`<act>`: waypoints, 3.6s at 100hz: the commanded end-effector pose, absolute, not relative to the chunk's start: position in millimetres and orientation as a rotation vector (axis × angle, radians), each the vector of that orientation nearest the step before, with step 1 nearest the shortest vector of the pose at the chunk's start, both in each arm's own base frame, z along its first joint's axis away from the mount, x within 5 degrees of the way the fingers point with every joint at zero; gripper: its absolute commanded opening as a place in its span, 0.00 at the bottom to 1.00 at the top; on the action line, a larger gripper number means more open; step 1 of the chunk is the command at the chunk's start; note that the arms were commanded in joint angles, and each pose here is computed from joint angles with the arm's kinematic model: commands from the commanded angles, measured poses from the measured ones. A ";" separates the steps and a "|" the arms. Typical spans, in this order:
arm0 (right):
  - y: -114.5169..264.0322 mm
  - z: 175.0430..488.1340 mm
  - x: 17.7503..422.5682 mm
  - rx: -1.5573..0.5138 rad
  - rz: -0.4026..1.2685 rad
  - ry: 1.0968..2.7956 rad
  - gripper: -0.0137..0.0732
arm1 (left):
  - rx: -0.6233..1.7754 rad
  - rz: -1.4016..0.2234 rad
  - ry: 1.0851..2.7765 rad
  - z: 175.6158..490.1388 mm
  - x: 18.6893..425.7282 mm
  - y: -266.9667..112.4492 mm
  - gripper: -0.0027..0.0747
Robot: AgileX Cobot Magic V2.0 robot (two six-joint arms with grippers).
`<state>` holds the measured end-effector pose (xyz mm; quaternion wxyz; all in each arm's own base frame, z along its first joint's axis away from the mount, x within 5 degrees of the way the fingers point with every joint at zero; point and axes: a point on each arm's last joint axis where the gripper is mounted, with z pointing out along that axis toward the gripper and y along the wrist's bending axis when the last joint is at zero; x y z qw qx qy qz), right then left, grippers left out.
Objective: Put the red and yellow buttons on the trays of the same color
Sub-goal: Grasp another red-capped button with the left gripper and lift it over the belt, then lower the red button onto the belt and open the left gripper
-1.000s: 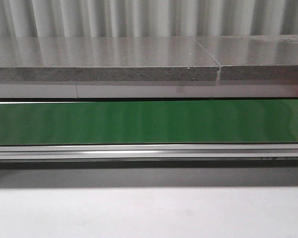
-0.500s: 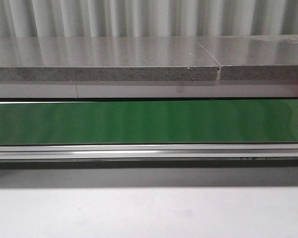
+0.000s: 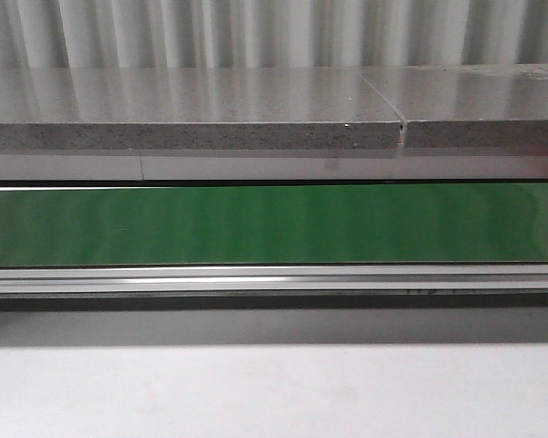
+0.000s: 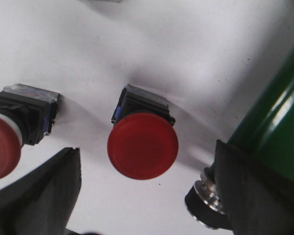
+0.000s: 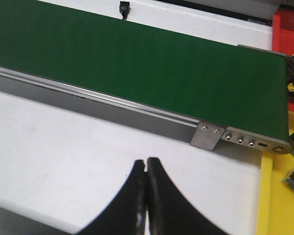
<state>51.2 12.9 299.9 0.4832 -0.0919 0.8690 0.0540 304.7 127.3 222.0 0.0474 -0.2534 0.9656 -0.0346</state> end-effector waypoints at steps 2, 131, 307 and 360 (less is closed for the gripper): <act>12.7 311.2 54.1 -0.223 0.119 2.040 0.08 | -0.787 -0.101 2.902 234.7 310.7 130.9 0.74; 12.7 311.2 54.1 -0.223 0.119 2.040 0.08 | -0.398 -0.085 2.783 330.9 324.1 74.9 0.25; 12.7 311.2 54.1 -0.223 0.119 2.040 0.08 | -0.768 -0.010 2.722 330.4 323.4 158.0 0.65; 12.7 311.2 54.1 -0.223 0.119 2.040 0.08 | -0.823 -0.027 2.806 265.4 354.1 181.5 0.65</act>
